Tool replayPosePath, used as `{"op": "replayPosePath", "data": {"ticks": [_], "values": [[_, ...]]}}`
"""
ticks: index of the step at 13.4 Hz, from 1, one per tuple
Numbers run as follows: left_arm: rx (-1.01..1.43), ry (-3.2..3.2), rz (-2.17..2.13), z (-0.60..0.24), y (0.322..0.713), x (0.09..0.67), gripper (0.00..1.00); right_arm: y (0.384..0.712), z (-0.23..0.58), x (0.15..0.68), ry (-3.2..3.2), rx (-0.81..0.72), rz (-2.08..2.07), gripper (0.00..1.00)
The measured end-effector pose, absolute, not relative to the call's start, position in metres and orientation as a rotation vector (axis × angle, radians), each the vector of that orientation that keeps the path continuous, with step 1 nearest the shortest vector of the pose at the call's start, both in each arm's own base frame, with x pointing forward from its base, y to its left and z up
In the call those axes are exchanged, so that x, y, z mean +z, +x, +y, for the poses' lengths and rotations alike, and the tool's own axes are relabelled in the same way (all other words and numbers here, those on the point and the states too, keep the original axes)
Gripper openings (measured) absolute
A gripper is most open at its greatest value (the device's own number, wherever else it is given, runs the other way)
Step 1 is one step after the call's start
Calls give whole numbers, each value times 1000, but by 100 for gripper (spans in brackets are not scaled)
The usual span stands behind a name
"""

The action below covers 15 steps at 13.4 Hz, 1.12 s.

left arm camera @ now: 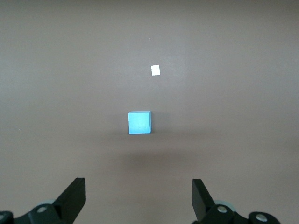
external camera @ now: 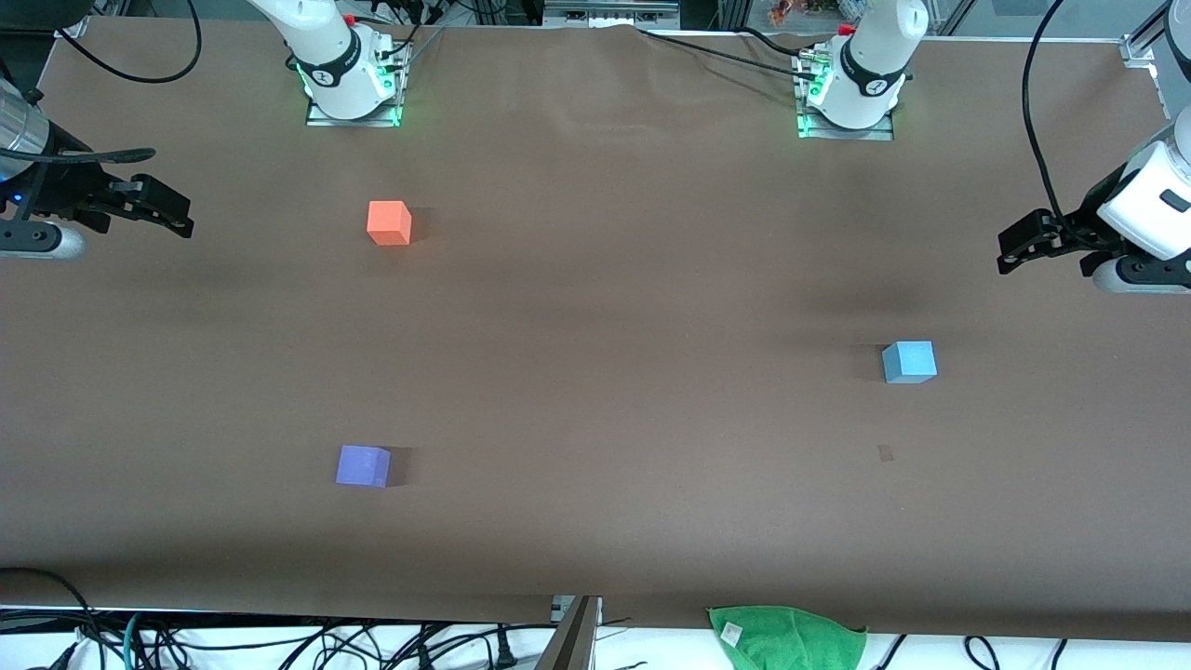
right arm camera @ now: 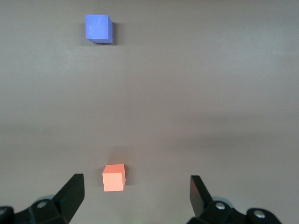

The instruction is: Place blue block between orange and purple blocks

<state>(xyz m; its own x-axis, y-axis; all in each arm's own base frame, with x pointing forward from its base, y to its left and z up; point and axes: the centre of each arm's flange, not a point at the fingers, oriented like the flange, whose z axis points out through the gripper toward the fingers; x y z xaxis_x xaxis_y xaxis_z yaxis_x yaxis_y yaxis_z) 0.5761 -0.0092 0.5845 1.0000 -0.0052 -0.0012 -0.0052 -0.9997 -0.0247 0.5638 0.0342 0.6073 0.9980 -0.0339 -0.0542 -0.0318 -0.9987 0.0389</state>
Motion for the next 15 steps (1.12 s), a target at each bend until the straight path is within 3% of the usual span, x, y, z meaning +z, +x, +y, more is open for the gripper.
{"op": "replayPosePath", "data": {"ticks": [15], "values": [[-17, -3117, -7, -6, 577, 590, 100, 564, 34, 607, 3102, -85, -51, 100]]}}
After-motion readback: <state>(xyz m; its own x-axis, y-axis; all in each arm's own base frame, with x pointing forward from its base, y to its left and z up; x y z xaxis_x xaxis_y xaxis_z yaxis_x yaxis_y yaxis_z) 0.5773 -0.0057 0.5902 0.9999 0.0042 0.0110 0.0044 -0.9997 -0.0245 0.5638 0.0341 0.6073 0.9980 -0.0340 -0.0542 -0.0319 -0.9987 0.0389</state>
